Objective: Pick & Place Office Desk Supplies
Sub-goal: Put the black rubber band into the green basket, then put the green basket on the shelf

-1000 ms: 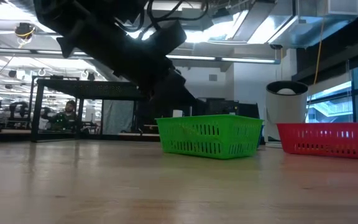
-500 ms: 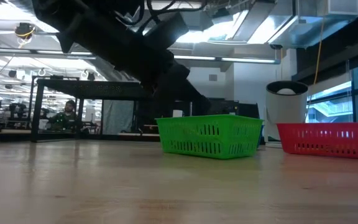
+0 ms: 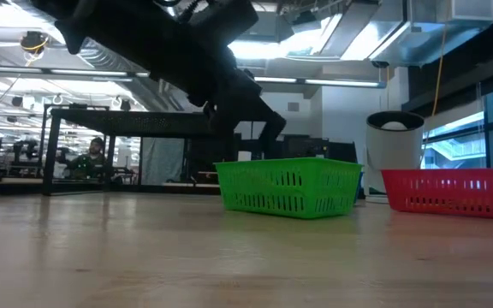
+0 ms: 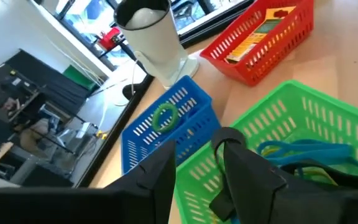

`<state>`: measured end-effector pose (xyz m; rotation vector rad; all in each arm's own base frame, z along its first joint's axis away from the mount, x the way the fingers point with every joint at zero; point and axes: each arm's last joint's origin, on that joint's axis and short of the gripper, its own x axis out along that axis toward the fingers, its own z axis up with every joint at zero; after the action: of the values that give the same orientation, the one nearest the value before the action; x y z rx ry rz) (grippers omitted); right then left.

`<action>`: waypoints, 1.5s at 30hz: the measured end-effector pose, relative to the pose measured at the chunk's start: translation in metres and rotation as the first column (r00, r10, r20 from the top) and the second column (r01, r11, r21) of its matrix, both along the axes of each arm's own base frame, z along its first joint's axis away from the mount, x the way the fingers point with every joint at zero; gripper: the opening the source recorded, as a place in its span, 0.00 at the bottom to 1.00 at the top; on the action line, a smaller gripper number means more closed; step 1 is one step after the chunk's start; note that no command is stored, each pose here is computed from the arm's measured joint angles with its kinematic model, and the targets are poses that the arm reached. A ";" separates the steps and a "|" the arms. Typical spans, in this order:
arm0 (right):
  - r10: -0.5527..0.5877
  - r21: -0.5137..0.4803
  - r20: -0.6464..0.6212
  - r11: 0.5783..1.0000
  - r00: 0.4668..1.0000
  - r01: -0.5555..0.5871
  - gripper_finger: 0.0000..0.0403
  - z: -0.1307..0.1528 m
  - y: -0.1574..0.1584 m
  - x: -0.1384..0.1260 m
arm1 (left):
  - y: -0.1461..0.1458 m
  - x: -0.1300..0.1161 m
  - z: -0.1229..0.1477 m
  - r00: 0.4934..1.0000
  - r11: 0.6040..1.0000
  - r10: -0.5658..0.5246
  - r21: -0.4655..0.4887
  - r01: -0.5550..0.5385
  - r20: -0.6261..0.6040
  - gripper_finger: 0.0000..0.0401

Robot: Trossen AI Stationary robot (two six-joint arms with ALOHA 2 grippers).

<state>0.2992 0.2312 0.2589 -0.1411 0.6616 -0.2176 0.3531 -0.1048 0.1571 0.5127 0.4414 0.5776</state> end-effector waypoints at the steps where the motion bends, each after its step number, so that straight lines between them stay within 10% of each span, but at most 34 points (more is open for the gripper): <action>1: 0.014 0.011 -0.011 1.000 1.000 -0.014 0.36 0.000 0.001 0.000 | 0.000 0.000 0.000 1.000 1.000 -0.001 0.000 0.001 -0.001 0.32; 18: 0.074 0.035 -0.053 0.997 0.996 -0.072 0.36 -0.001 0.002 -0.001 | 0.017 0.000 -0.003 0.973 0.909 -0.224 -0.372 0.187 -0.059 0.32; 34: 0.076 0.042 -0.042 0.996 0.996 -0.074 0.36 0.000 0.003 0.000 | 0.031 -0.019 0.023 0.994 0.910 -0.072 -0.413 0.032 -0.082 0.32; 45: 0.071 0.045 -0.040 0.997 0.997 -0.069 0.36 -0.001 0.003 0.001 | 0.011 -0.031 0.051 0.978 0.845 -0.206 -0.502 0.185 0.014 0.32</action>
<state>0.2997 0.2343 0.2580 -0.1267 0.7009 -0.1333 0.3224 -0.0937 0.2078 0.0635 0.5488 0.2356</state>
